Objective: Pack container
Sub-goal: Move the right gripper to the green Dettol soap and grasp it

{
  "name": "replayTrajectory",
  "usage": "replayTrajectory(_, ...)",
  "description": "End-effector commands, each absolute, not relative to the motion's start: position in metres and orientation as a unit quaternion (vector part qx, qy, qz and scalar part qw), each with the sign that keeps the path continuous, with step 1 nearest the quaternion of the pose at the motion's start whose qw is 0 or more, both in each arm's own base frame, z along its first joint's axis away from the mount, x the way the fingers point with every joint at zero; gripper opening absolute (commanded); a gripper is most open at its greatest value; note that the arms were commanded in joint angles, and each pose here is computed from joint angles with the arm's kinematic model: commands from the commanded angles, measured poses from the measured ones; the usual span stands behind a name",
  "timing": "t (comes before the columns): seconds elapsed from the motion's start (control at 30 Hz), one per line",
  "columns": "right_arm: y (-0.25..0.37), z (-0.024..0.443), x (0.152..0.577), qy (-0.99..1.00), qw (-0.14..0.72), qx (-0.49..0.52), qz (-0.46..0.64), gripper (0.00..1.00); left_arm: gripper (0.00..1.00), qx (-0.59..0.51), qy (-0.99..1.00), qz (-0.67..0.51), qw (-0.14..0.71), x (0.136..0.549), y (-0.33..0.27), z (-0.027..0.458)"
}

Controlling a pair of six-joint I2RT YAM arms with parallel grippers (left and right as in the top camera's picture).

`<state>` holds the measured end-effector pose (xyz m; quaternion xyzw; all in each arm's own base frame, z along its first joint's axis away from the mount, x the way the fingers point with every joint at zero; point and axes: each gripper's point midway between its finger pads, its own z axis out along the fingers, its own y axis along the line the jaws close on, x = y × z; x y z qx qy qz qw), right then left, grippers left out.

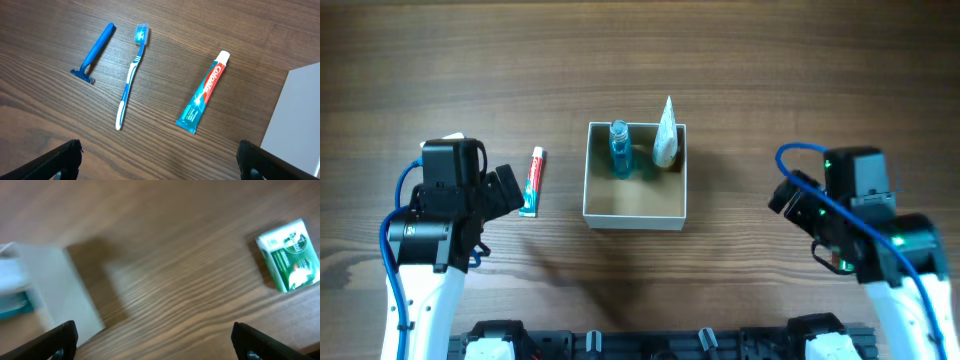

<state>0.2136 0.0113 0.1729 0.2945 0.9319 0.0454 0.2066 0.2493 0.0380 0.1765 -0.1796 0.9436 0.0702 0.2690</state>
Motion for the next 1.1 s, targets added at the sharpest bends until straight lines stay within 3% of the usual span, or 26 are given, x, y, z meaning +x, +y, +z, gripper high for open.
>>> replayTrajectory(0.0,-0.025,0.14,0.208,0.919,0.193,0.344,-0.003,1.0,1.0,-0.188,0.94,0.063,0.277,0.252,0.037,0.183)
replayTrajectory(0.17,-0.088,0.127,0.212,0.918,0.183,0.349,-0.055,1.0,1.0,-0.188,0.94,0.063,0.277,0.252,0.037,0.183)
replayTrajectory(0.3,-0.117,0.107,0.197,0.924,0.127,0.352,-0.077,1.0,1.0,-0.188,0.94,0.063,0.278,0.252,0.037,0.183)
replayTrajectory(0.6,-0.12,0.053,0.194,0.918,0.019,0.394,-0.032,1.0,1.0,-0.188,0.94,0.063,0.278,0.252,0.037,0.183)
replayTrajectory(1.07,-0.144,0.011,0.165,0.899,-0.015,0.432,-0.07,1.0,1.0,-0.188,0.939,0.063,0.28,0.253,0.037,0.183)
